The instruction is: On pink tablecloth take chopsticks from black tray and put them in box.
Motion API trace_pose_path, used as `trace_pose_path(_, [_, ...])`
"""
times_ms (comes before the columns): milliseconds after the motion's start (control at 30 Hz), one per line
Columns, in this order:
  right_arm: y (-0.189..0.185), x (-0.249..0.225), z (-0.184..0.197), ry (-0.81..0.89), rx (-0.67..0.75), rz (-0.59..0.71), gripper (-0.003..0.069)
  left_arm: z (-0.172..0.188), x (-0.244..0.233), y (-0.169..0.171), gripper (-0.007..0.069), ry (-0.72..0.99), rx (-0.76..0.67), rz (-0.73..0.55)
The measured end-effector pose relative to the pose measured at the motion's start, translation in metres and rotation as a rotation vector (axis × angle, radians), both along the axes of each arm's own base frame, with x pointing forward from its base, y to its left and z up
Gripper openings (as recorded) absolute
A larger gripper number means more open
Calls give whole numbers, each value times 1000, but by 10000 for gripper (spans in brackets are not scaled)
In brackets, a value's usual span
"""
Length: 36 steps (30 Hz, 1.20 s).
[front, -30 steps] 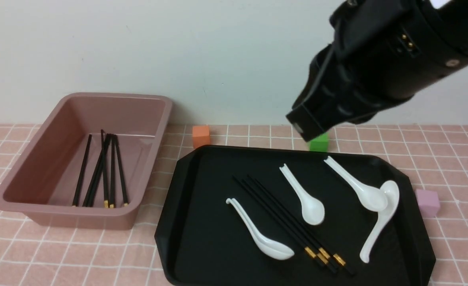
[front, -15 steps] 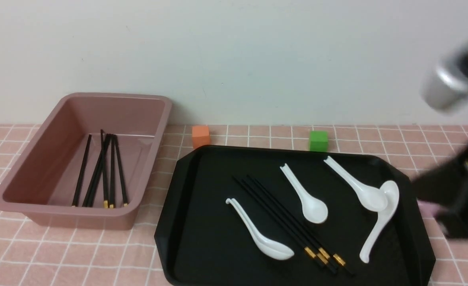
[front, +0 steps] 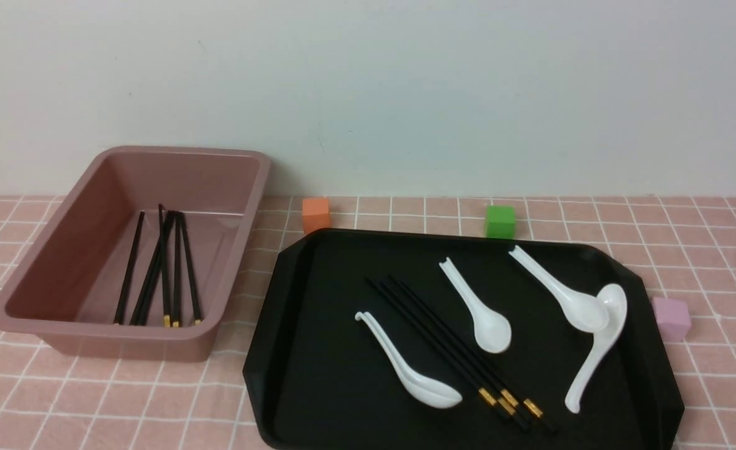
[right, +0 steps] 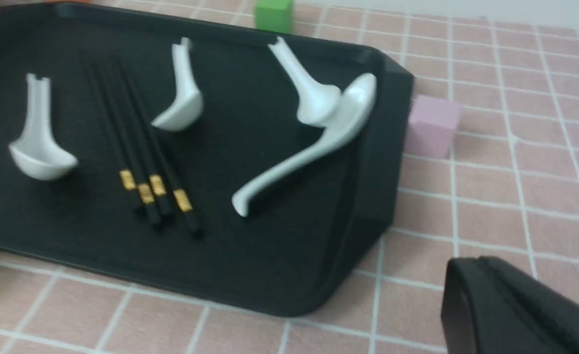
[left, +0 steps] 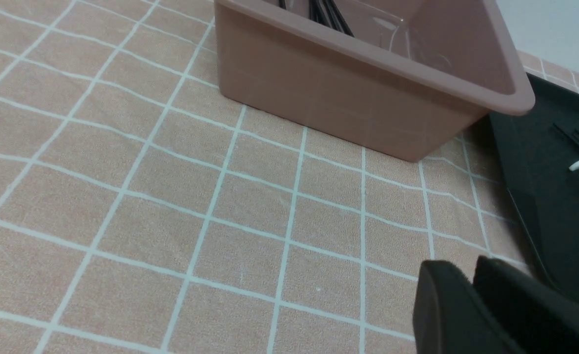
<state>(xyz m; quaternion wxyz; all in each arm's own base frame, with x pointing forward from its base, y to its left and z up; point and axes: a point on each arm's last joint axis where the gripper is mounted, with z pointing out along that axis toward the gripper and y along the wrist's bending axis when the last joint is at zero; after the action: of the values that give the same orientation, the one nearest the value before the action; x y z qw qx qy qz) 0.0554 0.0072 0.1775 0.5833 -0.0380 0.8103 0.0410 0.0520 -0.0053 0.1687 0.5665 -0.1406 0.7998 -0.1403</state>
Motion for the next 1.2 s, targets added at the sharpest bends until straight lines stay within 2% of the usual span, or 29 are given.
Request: trace_pose_path(1200, [0,-4,-4,-15,5,-1,0,0,0,0,125,1,0,0])
